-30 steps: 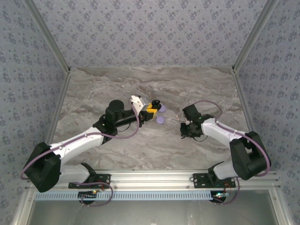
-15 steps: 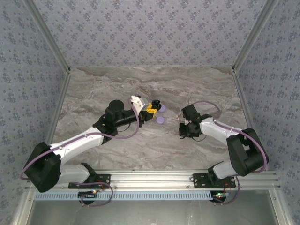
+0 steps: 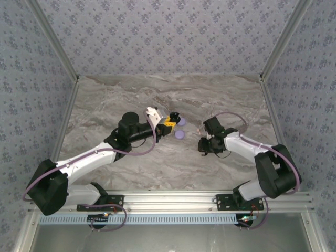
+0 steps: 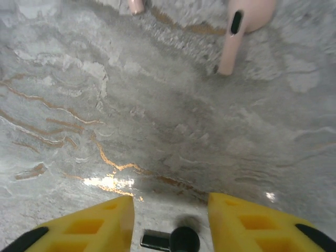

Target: Insert the wireless bluetooth earbuds into the charging case

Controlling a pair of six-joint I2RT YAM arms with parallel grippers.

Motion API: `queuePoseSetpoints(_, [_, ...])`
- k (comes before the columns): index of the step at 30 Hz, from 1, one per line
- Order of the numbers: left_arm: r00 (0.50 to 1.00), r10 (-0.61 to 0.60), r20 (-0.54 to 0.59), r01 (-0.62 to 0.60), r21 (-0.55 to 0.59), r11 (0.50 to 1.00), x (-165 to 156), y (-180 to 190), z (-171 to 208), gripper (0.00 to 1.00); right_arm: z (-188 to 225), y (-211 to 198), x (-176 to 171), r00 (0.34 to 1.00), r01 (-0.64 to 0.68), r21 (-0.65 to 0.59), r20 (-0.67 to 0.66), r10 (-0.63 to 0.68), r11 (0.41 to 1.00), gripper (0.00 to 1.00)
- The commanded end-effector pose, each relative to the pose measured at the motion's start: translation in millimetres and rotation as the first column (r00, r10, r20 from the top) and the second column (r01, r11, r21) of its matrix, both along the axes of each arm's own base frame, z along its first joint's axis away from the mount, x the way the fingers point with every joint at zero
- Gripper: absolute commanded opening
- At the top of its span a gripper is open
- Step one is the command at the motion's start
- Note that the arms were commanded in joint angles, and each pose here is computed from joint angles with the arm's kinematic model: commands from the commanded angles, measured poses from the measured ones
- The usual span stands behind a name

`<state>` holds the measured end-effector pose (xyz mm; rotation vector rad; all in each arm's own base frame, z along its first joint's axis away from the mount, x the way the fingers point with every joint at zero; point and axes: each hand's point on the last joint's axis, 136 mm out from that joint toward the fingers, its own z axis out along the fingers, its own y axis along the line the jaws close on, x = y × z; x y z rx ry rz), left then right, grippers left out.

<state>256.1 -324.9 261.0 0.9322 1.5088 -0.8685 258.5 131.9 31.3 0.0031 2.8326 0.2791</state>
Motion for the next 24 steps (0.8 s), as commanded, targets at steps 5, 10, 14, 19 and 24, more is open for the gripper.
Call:
queuePoseSetpoints(5, [0.999, -0.001, 0.048, 0.003, -0.022, 1.0, -2.0, -0.2, 16.5, 0.0, -3.7, -19.9, -13.2, 1.0, 0.014, -0.143, -0.005, -0.014, 0.99, 0.55])
queuePoseSetpoints(10, [0.999, -0.002, 0.045, 0.003, -0.022, 1.0, -2.2, -0.1, 16.4, 0.0, -10.2, -13.2, -13.2, 1.0, -0.017, -0.191, -0.029, 0.012, 0.981, 0.58])
queuePoseSetpoints(14, [0.999, -0.001, 0.048, 0.002, -0.021, 1.0, -3.2, 1.0, 17.1, 0.0, -15.7, -11.0, -17.5, 0.998, -0.03, -0.241, -0.063, 0.016, 0.97, 0.59])
queuePoseSetpoints(19, [0.999, 0.004, 0.052, -0.002, -0.022, 1.0, -3.6, 2.4, 18.0, 0.0, -22.6, -15.5, -35.1, 0.991, -0.032, -0.284, -0.135, -0.007, 0.958, 0.57])
queuePoseSetpoints(24, [0.999, 0.006, 0.051, -0.005, -0.017, 1.0, -3.1, 2.5, 16.7, 0.0, -24.2, -19.7, -47.8, 0.987, -0.024, -0.299, -0.158, -0.024, 0.954, 0.46])
